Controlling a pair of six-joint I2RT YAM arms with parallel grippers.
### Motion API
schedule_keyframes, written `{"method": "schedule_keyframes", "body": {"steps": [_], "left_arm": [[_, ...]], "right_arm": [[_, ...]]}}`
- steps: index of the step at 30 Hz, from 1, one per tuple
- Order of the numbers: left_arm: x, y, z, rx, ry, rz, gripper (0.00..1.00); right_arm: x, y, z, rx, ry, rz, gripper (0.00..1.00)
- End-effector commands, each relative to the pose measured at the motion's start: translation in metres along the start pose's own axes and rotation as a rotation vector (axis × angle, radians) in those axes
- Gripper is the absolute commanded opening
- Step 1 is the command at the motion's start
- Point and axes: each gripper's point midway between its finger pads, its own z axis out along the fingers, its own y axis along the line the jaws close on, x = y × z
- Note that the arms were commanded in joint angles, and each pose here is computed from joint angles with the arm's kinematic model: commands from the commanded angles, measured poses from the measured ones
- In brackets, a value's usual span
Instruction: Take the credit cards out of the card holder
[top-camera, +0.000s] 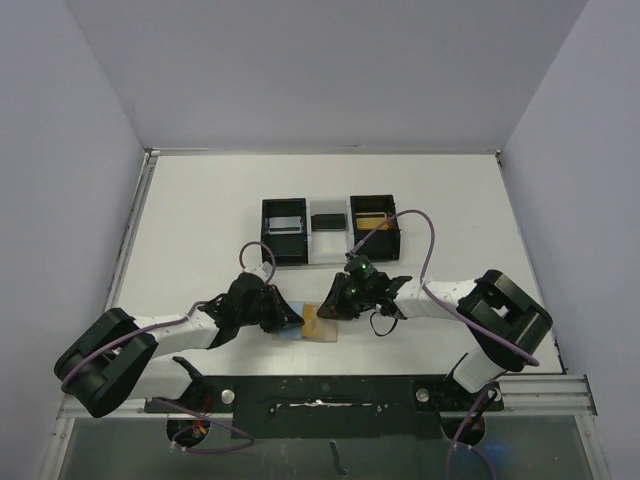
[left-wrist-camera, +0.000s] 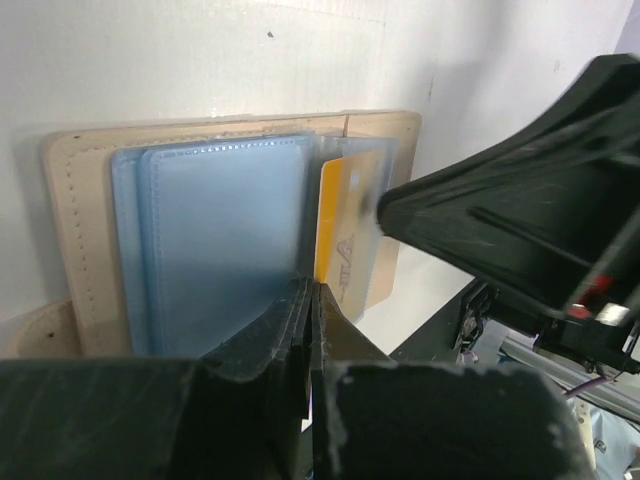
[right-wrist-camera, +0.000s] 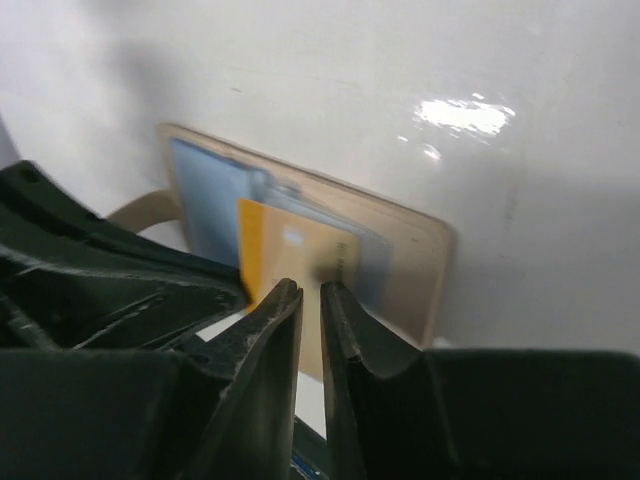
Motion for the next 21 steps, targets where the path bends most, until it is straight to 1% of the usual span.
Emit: {"method": "schedule_keyframes", "body": {"steps": [1,2,6,9,12,16,18,21], "left_arm": [[-0.014,-0.032,0.002,0.098,-0.024,0.043,0.0],[-0.014,-0.033,0.002,0.102,-0.024,0.044,0.0],[-0.014,-0.034,0.004,0.109,-0.017,0.039,0.09],[-0.011,-0.034,0.006,0.123,-0.001,0.032,0.14],[-0.005,-0.04,0.007,0.172,0.033,0.025,0.18],[0.001,-0.043,0.009,0.195,0.072,0.022,0.17],[0.0,-0.041,0.007,0.191,0.06,0.014,0.13],[-0.005,-0.038,0.004,0.176,0.029,0.005,0.12]], "right_arm": [[0.008,-0.03,0.003,0.165,0.018,0.076,0.16],[0.009,-0.038,0.0,0.196,0.012,0.077,0.16],[0.011,-0.045,-0.005,0.212,-0.004,0.076,0.18],[0.015,-0.044,0.0,0.193,0.019,0.077,0.19],[0.015,-0.048,0.007,0.206,0.027,0.077,0.18],[0.017,-0.055,0.009,0.238,0.033,0.08,0.17],[0.016,-0.057,0.008,0.242,0.03,0.083,0.17],[0.013,-0.058,0.007,0.252,0.019,0.083,0.17]]}}
